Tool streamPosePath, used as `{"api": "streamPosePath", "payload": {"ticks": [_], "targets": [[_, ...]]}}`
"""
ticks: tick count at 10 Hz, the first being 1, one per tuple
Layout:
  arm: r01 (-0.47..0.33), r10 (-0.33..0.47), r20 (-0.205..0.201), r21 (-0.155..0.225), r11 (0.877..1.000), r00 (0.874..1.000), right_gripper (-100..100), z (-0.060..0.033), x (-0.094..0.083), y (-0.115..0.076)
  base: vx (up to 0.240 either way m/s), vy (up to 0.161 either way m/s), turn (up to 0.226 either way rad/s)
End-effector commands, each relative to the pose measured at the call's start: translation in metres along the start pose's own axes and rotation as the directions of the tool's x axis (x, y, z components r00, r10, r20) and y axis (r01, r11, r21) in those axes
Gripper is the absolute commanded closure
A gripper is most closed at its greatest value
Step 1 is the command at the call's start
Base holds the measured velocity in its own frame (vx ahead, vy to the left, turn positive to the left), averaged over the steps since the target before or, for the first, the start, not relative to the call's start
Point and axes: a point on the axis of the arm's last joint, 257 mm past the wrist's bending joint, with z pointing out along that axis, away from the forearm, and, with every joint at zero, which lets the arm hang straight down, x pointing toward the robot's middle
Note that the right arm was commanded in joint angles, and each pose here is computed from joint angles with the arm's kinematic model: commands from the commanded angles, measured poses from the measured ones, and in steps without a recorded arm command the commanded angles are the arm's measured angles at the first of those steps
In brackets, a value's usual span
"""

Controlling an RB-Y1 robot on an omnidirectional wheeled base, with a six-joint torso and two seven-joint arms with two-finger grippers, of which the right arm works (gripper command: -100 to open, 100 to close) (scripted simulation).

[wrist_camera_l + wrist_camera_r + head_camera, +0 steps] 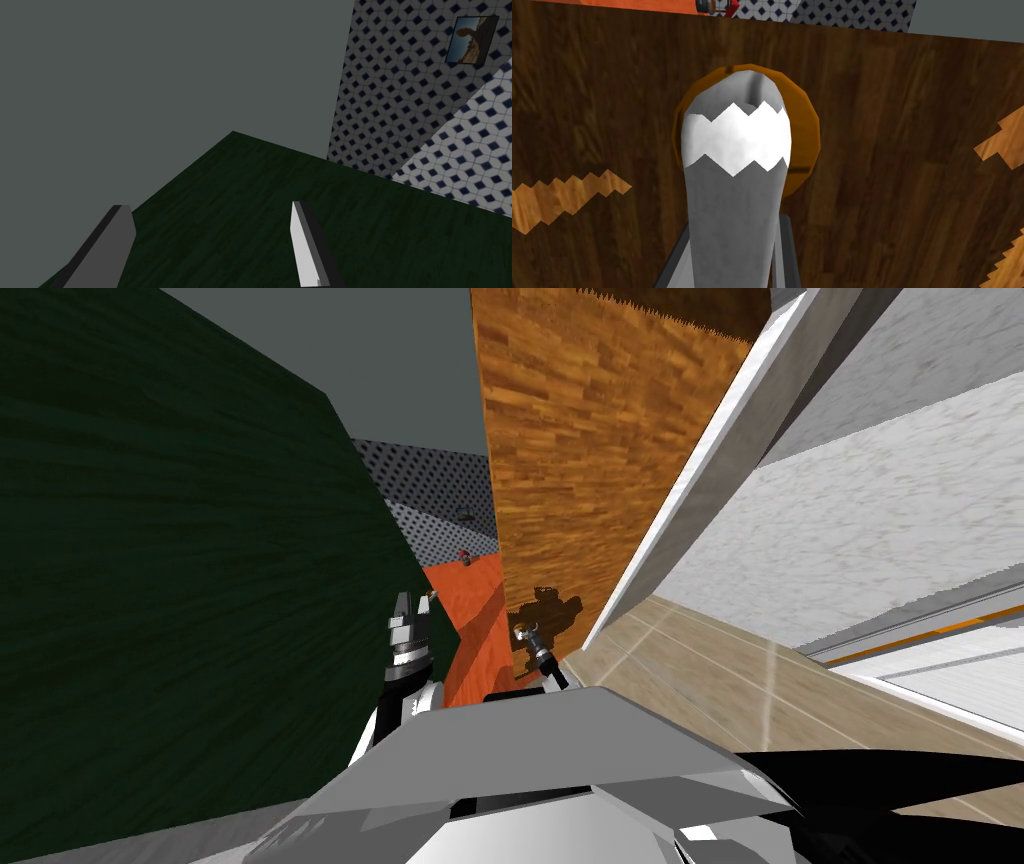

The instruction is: Push the door open

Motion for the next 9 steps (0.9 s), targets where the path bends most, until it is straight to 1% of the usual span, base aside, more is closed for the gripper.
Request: {"api": "streamPosePath", "payload": {"ticks": [1,3,4,5,6,7,8,9], "targets": [[0.013,-0.013,0.026,-0.009,1.0,1.0,100,0.001,-0.016,0.004,0.15,0.096,-0.037],[0.023,-0.023,0.058,-0.004,1.0,0.998,100,-0.0006,-0.037,0.003,0.153,0.1,-0.059],[0.025,-0.025,0.067,-0.003,1.0,0.997,100,-0.001,-0.043,0.003,0.165,0.129,-0.052],[0.028,-0.028,0.086,-0.001,1.0,0.996,100,-0.0019,-0.054,0.002,0.176,0.118,-0.086],[0.029,-0.029,0.095,0.0,1.0,0.995,100,-0.0023,-0.06,0.002,0.146,0.14,-0.078],[0.031,-0.031,0.115,0.001,1.0,0.993,100,-0.0033,-0.071,0.002,0.142,0.132,-0.059],[0.031,-0.031,0.115,0.001,1.0,0.993,100,-0.0033,-0.071,0.002,0.11,0.091,-0.029],[0.032,-0.032,0.135,0.002,1.0,0.99,100,-0.0043,-0.081,0.003,0.109,0.085,-0.063]]}}
